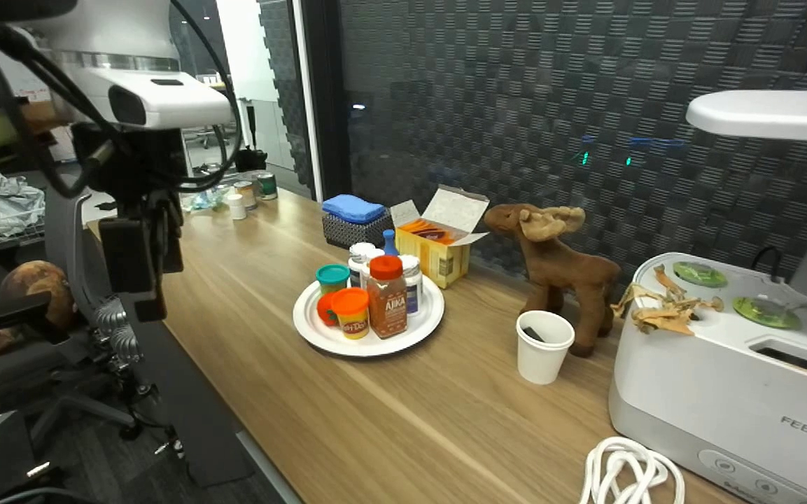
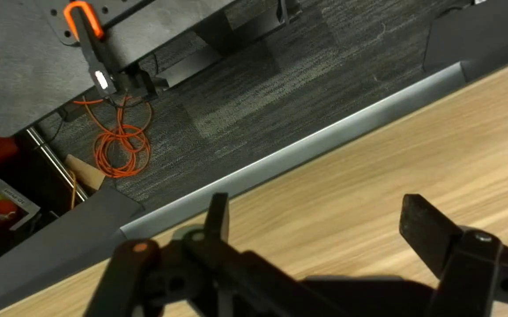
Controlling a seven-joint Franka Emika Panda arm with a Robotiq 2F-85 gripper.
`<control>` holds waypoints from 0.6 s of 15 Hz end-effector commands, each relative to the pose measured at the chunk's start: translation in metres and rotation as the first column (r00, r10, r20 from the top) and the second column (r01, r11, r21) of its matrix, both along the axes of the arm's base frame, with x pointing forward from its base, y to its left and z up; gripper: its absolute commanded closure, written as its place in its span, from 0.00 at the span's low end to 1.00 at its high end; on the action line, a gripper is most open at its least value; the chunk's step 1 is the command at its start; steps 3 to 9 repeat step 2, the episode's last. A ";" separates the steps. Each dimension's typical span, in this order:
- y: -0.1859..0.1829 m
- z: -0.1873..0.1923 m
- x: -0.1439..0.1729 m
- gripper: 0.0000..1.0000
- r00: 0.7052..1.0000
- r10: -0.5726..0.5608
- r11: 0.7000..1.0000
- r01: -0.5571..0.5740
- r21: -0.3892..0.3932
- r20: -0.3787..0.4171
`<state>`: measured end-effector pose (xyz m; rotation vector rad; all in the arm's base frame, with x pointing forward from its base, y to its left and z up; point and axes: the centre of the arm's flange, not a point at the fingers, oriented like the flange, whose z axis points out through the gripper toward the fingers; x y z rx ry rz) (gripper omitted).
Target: Pick up the bottles and small containers from the table and put them on the white plate.
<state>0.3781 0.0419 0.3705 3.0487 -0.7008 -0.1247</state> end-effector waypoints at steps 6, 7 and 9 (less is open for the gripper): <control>-0.002 0.006 -0.004 0.00 1.000 0.027 1.000 -0.027 0.004 -0.005; -0.002 0.006 -0.004 0.00 1.000 0.027 1.000 -0.027 0.004 -0.005; -0.002 0.006 -0.004 0.00 1.000 0.027 1.000 -0.027 0.004 -0.005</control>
